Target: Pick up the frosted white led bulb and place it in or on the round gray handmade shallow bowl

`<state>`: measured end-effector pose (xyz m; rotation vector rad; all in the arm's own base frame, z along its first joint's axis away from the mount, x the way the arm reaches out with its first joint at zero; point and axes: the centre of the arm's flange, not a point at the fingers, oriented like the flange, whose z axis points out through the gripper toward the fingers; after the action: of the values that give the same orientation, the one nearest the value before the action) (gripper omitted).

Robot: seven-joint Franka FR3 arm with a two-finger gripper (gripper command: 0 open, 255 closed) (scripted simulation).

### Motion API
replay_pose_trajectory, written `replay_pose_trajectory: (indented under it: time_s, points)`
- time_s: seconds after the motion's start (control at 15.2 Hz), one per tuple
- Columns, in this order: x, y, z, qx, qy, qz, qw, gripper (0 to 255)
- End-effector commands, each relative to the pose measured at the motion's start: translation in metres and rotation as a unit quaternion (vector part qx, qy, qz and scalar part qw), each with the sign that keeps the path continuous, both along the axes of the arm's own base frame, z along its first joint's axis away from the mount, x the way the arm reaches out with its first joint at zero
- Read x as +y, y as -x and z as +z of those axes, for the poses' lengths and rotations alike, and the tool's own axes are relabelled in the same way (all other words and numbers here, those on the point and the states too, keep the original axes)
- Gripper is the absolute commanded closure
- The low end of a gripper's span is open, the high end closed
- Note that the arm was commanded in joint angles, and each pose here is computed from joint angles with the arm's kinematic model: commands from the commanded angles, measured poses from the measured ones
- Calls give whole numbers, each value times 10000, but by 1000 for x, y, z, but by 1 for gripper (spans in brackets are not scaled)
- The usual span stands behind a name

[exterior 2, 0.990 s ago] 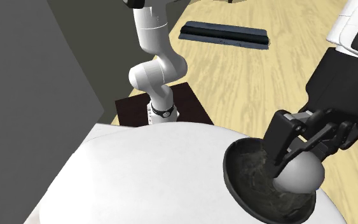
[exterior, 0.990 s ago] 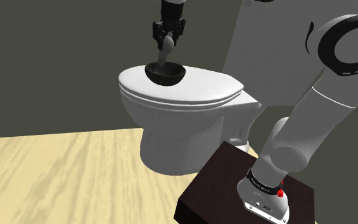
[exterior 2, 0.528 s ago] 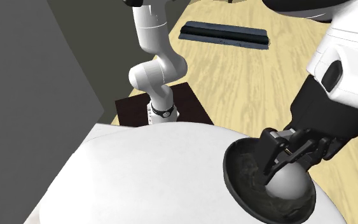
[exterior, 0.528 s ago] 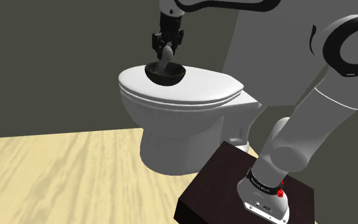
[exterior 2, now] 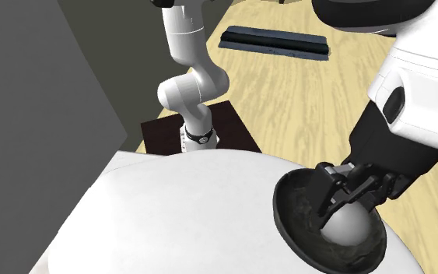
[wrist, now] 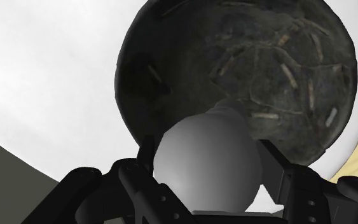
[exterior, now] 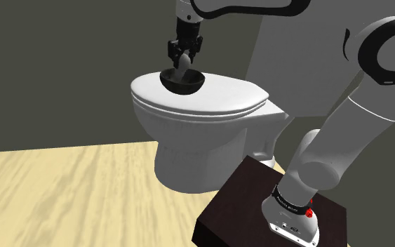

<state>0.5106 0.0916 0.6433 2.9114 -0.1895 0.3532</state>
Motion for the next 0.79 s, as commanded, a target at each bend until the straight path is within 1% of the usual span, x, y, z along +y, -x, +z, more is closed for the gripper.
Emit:
replay_pose_trajectory:
  time_s: [0.0,0.33,0.59,0.73]
  points:
    - [0,0,0,-2,0,0,10000,0]
    - [0,0,0,-2,0,0,10000,0]
    - [11,11,48,-2,0,0,10000,0]
    - [11,11,48,-2,0,0,10000,0]
